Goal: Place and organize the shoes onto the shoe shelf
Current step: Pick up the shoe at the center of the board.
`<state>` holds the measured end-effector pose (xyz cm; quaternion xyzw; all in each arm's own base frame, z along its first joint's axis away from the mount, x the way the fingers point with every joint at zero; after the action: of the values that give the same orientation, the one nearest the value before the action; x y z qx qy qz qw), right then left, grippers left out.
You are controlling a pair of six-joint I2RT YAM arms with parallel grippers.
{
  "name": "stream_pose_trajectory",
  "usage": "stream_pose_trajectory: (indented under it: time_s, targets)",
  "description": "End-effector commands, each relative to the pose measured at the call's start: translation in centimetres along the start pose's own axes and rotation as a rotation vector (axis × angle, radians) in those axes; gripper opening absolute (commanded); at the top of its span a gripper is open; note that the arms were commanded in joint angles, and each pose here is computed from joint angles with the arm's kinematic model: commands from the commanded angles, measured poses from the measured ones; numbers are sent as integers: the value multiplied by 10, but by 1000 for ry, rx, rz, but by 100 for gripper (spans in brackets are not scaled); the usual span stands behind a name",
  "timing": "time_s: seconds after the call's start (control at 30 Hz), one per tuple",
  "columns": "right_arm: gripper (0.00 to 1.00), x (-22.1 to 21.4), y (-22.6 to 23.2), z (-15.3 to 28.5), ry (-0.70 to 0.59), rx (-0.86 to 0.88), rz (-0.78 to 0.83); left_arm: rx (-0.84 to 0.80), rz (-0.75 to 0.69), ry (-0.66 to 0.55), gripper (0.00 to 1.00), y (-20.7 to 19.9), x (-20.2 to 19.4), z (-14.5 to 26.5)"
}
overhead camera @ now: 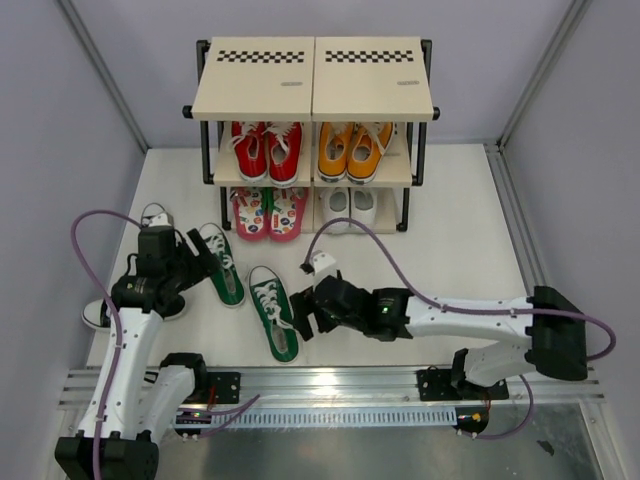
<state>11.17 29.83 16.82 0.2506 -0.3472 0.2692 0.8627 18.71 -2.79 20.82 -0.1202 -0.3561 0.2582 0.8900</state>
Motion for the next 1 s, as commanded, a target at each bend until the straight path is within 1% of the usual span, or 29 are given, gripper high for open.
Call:
stream_pose_trajectory:
  time_s: [0.0, 0.03, 0.07, 0.1, 0.2, 0.23, 0.3, 0.33, 0.43, 0.47, 0.5, 0.67, 0.7, 0.73, 0.83, 0.97]
  targets:
    - [87, 23, 31, -23, -113, -50, -47, 4, -26, -70, 77, -2, 13, 2]
    - [85, 19, 39, -28, -99, -54, -29, 9, -31, -66, 78, -1, 12, 1]
    - [84, 26, 48, -33, -107, -58, -31, 22, -28, -62, 78, 1, 10, -1]
    - [84, 17, 48, -47, -76, -101, -20, 33, -19, -57, 78, 3, 9, -3]
    - [83, 17, 58, -59, -79, -115, -31, 22, -22, -49, 79, 2, 8, -2]
    - [79, 15, 58, -65, -78, -128, -29, 19, -25, -61, 79, 1, 10, 0]
    - [76, 13, 57, -70, -82, -143, -36, 16, -27, -66, 79, 2, 8, -1]
    - [73, 12, 56, -73, -82, -158, -29, 6, -26, -72, 79, 2, 8, 1]
    - [69, 11, 56, -73, -68, -166, -22, -11, -33, -78, 79, 0, 8, 0]
    - [65, 9, 56, -74, -60, -166, -20, -20, -34, -78, 79, 0, 8, 0]
    - [64, 9, 55, -73, -57, -168, -19, -27, -36, -73, 79, -1, 7, 0]
    - [63, 3, 51, -68, -28, -166, -7, -30, -43, -69, 79, -1, 7, -1]
    - [60, -1, 52, -70, -16, -162, 3, -57, -44, -55, 79, -5, 5, -1]
    - [60, -2, 52, -70, -7, -159, 8, -61, -46, -51, 79, -5, 4, -1]
    - [60, -8, 54, -74, 20, -152, 28, -65, -47, -52, 79, -5, 4, 0]
    - [60, -14, 49, -77, 42, -186, 59, -72, -47, -61, 79, -5, 5, 1]
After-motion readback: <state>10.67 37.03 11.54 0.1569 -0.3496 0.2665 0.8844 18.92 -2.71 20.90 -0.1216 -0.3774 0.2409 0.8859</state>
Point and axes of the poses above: each gripper's point midway between its finger pads, its own z axis back along the fingers, its own y axis along the line the jaws close on, x = y × z, the point moved 6 cm from there along z, back along the fingers, and after that the axes turned 4 degrees about z, right-handed, at the moved point
